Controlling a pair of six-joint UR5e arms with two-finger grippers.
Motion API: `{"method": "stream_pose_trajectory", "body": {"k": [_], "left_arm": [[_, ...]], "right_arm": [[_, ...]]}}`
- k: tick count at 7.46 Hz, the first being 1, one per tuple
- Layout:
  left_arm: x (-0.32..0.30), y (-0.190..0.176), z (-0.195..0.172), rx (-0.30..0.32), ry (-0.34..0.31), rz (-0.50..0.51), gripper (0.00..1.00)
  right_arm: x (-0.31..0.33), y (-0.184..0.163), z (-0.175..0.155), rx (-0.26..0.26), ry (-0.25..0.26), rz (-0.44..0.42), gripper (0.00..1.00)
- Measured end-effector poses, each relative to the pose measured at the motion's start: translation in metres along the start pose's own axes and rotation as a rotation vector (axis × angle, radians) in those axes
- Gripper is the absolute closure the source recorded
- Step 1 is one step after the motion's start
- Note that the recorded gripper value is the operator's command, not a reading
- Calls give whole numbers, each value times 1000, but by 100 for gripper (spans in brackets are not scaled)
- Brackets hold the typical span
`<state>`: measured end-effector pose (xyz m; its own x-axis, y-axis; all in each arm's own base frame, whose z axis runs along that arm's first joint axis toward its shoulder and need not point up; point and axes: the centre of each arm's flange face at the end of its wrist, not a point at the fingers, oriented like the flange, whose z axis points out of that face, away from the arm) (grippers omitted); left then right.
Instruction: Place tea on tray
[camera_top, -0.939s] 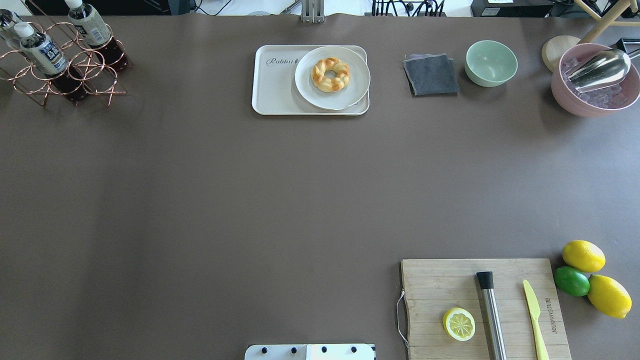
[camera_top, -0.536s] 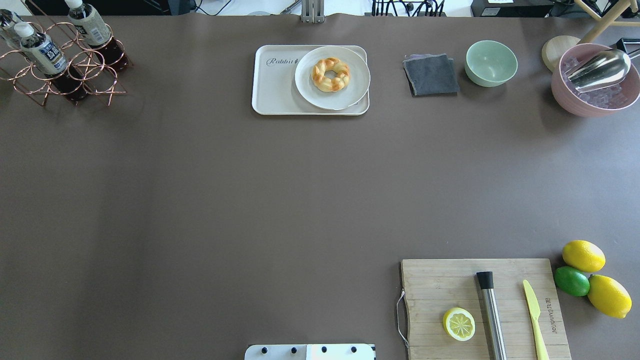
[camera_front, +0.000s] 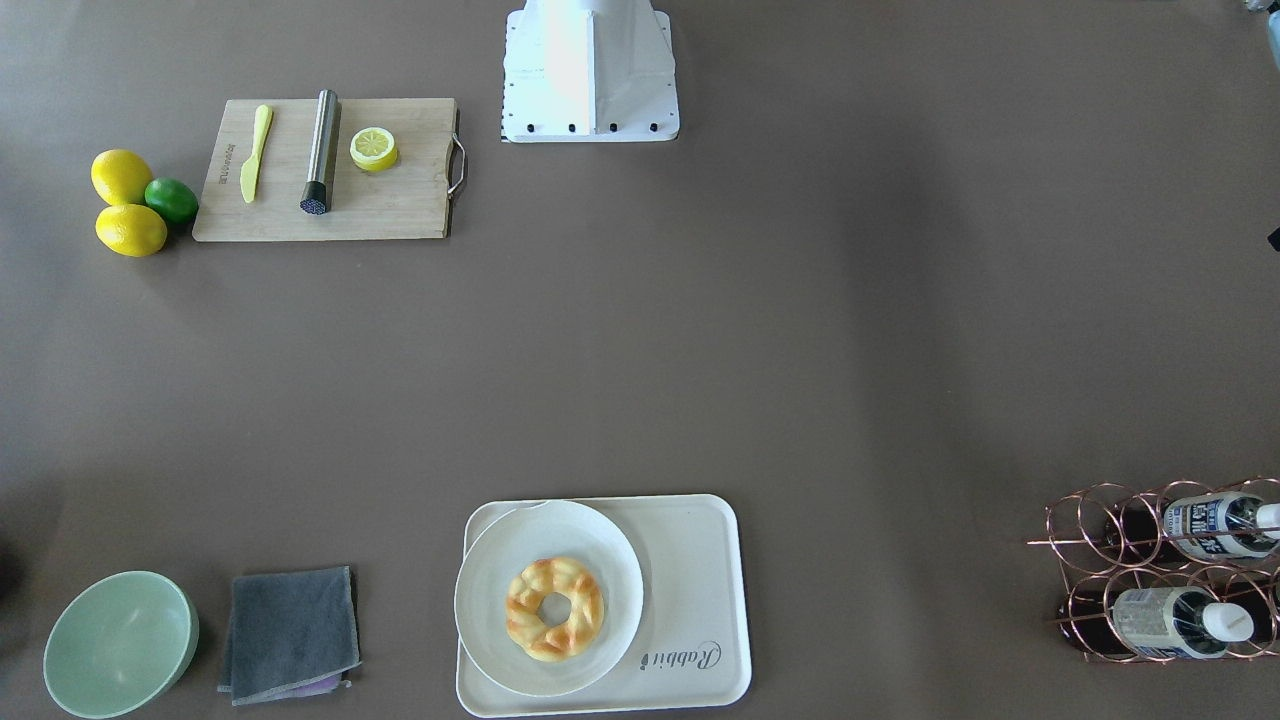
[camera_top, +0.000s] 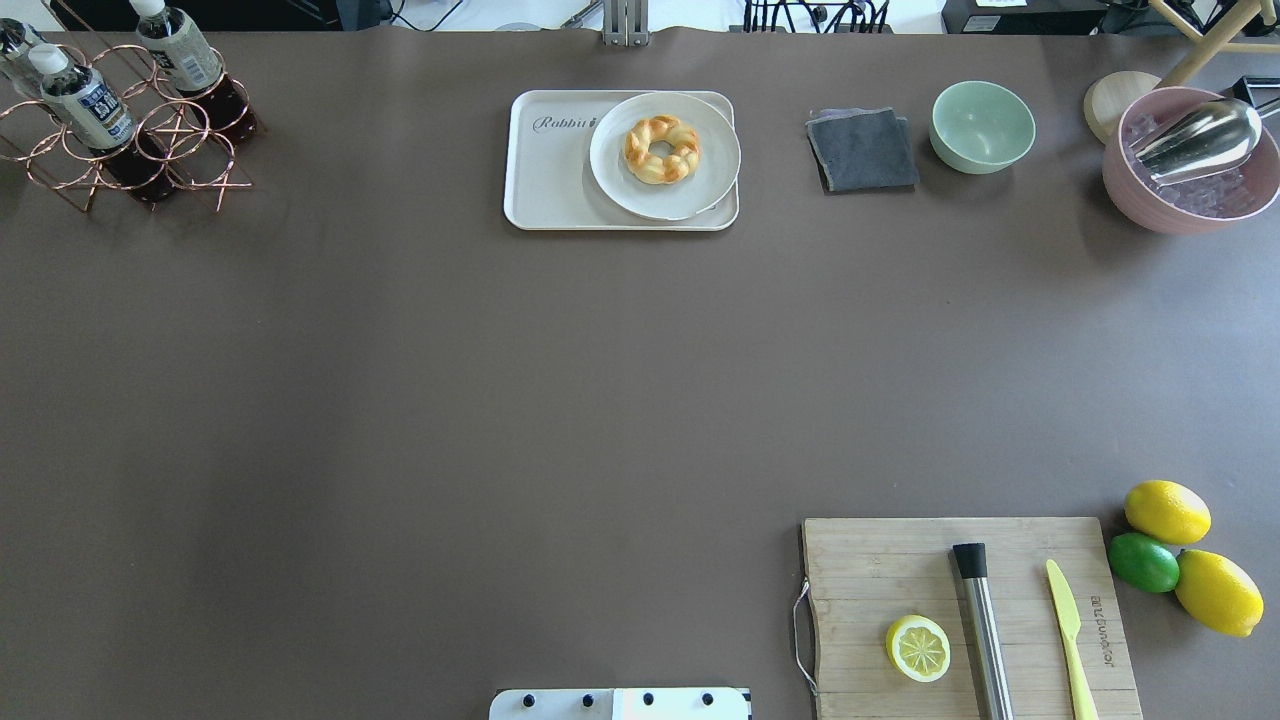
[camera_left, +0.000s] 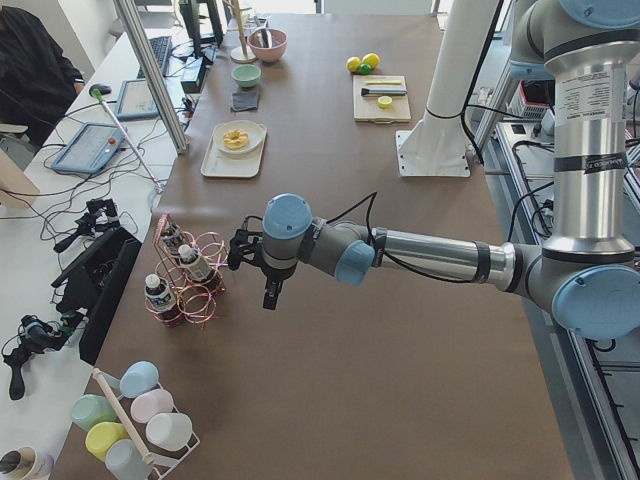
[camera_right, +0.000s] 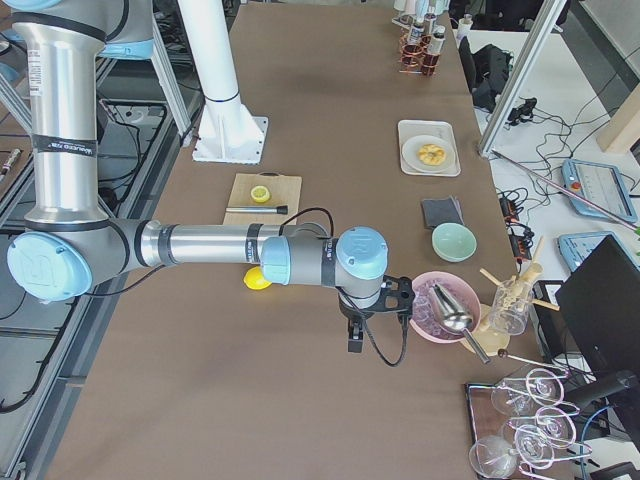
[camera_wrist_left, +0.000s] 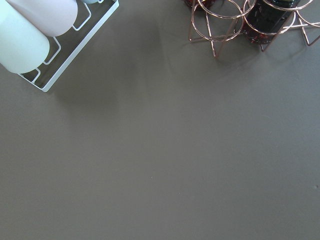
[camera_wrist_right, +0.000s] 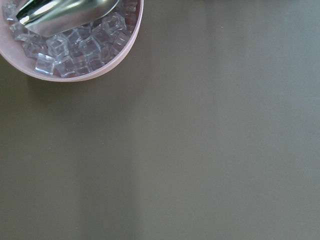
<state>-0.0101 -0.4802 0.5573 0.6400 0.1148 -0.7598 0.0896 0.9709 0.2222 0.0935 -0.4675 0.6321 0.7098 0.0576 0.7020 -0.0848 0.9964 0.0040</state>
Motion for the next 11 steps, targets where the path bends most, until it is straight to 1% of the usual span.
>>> {"method": "stream_pose_trajectory", "body": {"k": [2, 3, 4, 5, 6, 7, 9, 11], "left_arm": [[45, -52, -3, -25, 5, 7, 2], [68, -72, 0, -42, 6, 21, 2], [85, -85, 6, -49, -5, 45, 2], [101, -97, 14, -45, -30, 78, 2], [109, -106, 19, -32, -49, 98, 2], [108, -113, 25, -4, -62, 123, 2], [97, -131, 43, 47, -64, 144, 2], [101, -165, 52, 85, -55, 63, 3]], "right_arm": [[0, 1, 0, 2, 0, -4, 0], [-2, 0, -1, 4, 0, -6, 0], [-6, -3, -1, 4, 2, -11, 0], [-11, -7, -1, 4, 3, -19, 0], [-13, -9, -2, 5, 4, -23, 0], [-15, -10, -2, 5, 2, -25, 0], [-17, -10, 0, 2, -1, -28, 0], [-19, -11, 3, -4, -1, -32, 0]]}}
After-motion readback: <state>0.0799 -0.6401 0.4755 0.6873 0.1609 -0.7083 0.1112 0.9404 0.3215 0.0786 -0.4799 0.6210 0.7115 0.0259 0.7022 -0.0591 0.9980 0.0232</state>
